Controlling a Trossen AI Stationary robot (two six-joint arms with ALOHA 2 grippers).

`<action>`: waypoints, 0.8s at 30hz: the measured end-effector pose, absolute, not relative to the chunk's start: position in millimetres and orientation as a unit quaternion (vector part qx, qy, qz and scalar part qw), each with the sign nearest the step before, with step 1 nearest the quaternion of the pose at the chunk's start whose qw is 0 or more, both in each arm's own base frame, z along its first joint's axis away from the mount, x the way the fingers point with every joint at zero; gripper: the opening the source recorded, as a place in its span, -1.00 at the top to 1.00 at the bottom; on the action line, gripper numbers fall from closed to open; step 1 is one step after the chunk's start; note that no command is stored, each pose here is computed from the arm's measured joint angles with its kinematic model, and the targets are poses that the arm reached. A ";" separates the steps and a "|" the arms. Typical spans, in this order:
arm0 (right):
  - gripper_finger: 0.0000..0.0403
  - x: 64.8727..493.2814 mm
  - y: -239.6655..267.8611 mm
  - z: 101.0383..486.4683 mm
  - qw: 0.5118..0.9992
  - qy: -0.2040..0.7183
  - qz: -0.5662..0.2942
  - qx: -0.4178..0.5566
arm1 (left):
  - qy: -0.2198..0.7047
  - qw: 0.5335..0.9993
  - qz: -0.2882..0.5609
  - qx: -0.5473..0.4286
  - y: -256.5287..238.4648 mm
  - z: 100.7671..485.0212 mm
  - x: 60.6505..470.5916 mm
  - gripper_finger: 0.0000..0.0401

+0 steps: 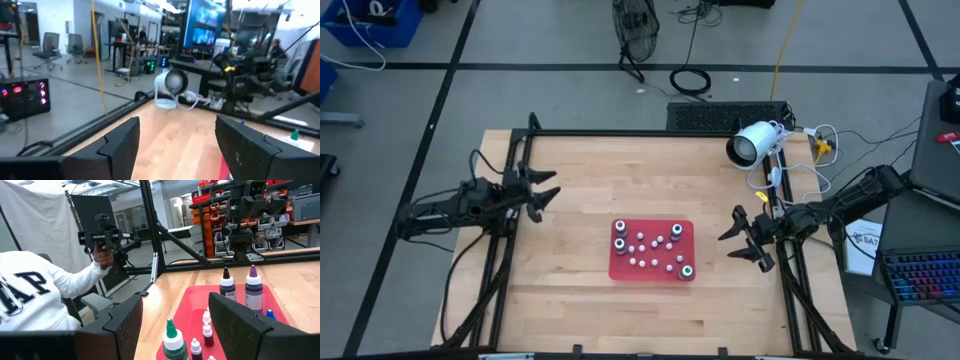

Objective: Pick & Place food coloring
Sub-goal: Return to Home Position

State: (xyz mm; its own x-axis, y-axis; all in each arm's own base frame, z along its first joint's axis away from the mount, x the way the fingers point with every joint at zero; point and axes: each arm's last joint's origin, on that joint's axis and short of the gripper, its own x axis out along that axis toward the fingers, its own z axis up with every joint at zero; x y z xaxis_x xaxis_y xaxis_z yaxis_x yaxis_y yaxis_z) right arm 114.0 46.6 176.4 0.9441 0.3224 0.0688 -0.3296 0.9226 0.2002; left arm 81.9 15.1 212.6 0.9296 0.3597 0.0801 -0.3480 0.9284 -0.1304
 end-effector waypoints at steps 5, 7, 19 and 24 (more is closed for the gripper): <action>-0.08 114.0 46.6 176.5 0.980 -0.018 0.166 0.105 | -0.046 0.981 0.180 -0.057 15.5 199.8 86.7 -0.33; -0.08 114.0 46.6 176.5 0.980 -0.018 0.166 0.105 | -0.045 0.981 0.180 -0.059 15.7 193.1 89.0 -0.31; -0.07 114.0 46.6 176.5 0.980 -0.018 0.166 0.105 | -0.021 0.985 0.162 -0.047 16.2 169.8 97.3 -0.26; -0.08 114.1 46.6 176.4 0.980 -0.017 0.166 0.105 | 0.032 0.985 0.166 -0.043 18.8 161.2 103.1 -0.30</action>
